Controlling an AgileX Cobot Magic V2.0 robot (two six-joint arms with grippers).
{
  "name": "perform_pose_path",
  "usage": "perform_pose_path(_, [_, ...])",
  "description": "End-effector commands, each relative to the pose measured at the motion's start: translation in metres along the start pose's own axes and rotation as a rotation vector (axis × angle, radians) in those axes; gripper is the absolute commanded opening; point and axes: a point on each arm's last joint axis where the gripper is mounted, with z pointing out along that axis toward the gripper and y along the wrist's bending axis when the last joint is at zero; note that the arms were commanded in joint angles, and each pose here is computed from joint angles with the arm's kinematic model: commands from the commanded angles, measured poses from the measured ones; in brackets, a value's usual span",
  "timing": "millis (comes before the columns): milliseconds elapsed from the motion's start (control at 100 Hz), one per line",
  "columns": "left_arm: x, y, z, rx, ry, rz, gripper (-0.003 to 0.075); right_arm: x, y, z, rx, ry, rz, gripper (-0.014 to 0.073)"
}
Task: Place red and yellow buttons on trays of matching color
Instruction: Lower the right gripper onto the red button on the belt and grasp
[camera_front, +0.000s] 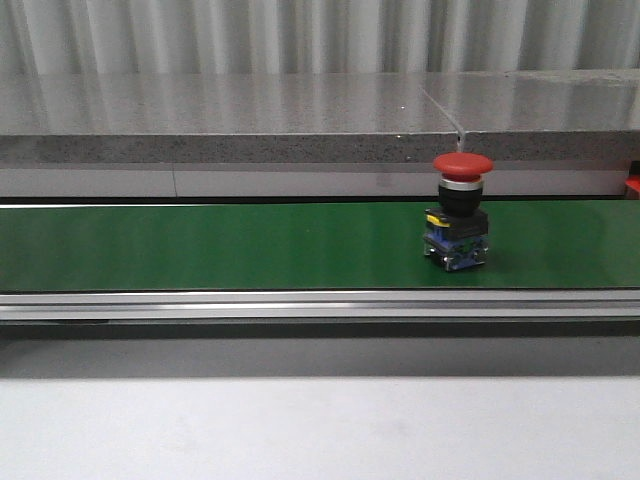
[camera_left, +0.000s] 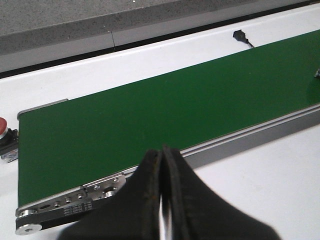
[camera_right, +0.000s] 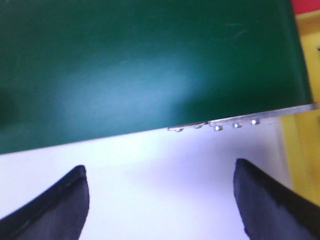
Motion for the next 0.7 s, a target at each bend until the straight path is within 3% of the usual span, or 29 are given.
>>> perform_pose_path(0, [-0.014,0.0,-0.004,0.0,-0.09,-0.019,-0.0021,-0.004,0.012,-0.013,-0.026,-0.052,-0.094,0.0593])
perform_pose_path(570, [-0.014,0.0,-0.004,0.0,-0.09,-0.019,-0.0021,-0.015,0.09,-0.006,-0.159,0.086,-0.555,0.0593])
perform_pose_path(690, [-0.014,0.0,-0.004,0.0,-0.09,-0.019,-0.0021,-0.021,0.103,0.007,-0.173,0.08,-0.59,0.0593])
